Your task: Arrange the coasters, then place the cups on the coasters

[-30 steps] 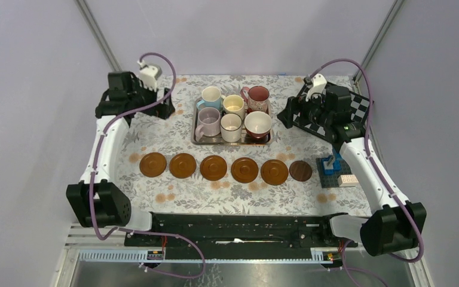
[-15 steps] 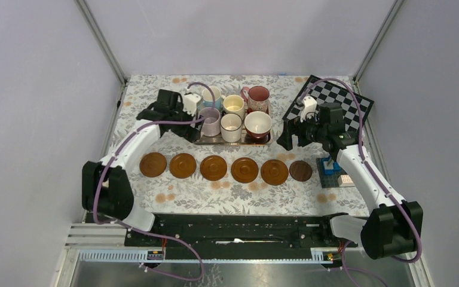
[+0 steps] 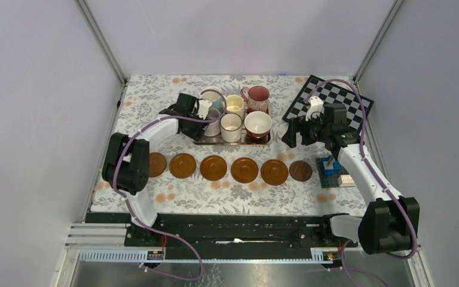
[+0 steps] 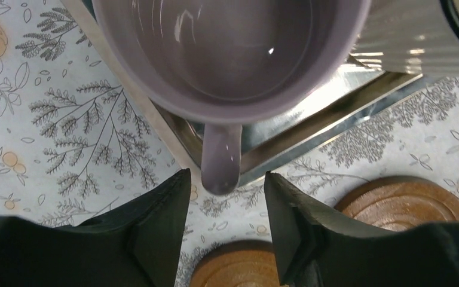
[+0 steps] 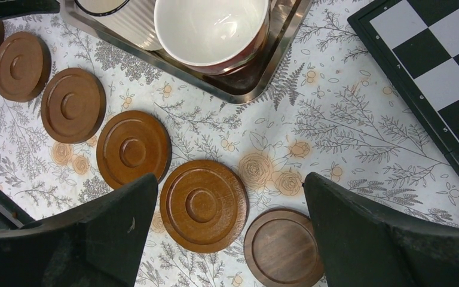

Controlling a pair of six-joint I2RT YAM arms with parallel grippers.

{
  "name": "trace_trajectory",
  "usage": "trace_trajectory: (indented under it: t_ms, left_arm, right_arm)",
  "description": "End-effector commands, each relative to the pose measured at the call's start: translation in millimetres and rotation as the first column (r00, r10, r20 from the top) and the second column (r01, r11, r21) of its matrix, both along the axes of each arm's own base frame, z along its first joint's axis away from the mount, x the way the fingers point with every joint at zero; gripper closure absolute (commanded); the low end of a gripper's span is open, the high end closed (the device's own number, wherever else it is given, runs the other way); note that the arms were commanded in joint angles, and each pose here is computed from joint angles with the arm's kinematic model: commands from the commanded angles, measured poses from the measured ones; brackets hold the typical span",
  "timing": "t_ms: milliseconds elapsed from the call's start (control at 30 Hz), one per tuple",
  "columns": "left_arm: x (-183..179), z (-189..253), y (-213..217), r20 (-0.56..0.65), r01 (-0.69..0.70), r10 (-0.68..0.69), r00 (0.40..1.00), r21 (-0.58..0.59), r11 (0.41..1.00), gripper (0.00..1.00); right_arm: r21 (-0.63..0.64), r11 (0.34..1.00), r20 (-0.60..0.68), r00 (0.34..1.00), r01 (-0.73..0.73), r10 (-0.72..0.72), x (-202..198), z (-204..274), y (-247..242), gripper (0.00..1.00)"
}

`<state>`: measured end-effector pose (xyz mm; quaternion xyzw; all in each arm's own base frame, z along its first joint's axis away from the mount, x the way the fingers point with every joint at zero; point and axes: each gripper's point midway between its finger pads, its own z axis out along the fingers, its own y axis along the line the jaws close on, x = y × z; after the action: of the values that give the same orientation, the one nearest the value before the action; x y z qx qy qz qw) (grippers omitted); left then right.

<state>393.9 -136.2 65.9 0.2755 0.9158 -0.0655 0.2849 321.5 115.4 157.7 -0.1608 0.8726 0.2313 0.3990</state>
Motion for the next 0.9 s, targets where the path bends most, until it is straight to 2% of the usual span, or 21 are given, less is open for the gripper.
trace_trajectory:
  t_ms: [0, 200, 500, 867]
  left_arm:
    - [35.3, 17.6, -12.9, 0.108, -0.027, 0.032, 0.994, -0.047, 0.999, 0.47]
    - [45.5, 8.4, -20.9, 0.116, -0.031, 0.039, 0.992, -0.07, 0.997, 0.53]
    - [50.9, -5.5, -20.8, 0.124, -0.04, 0.047, 0.991, -0.063, 0.997, 0.66]
    - [53.1, -6.1, -24.5, 0.104, -0.056, 0.064, 0.993, -0.082, 0.995, 0.91]
  right_arm:
    - [-0.004, 1.0, 0.049, 0.999, 0.025, -0.024, 8.1, 7.2, -4.3, 0.0]
    - [-0.005, 1.0, 0.045, 0.999, 0.028, -0.027, 9.1, 5.4, -5.2, 0.01]
    - [-0.012, 0.999, 0.044, 0.998, 0.033, -0.033, 9.8, 2.1, -7.0, 0.0]
    - [-0.017, 0.999, 0.042, 0.999, 0.036, -0.035, 10.0, 0.1, -8.3, 0.0]
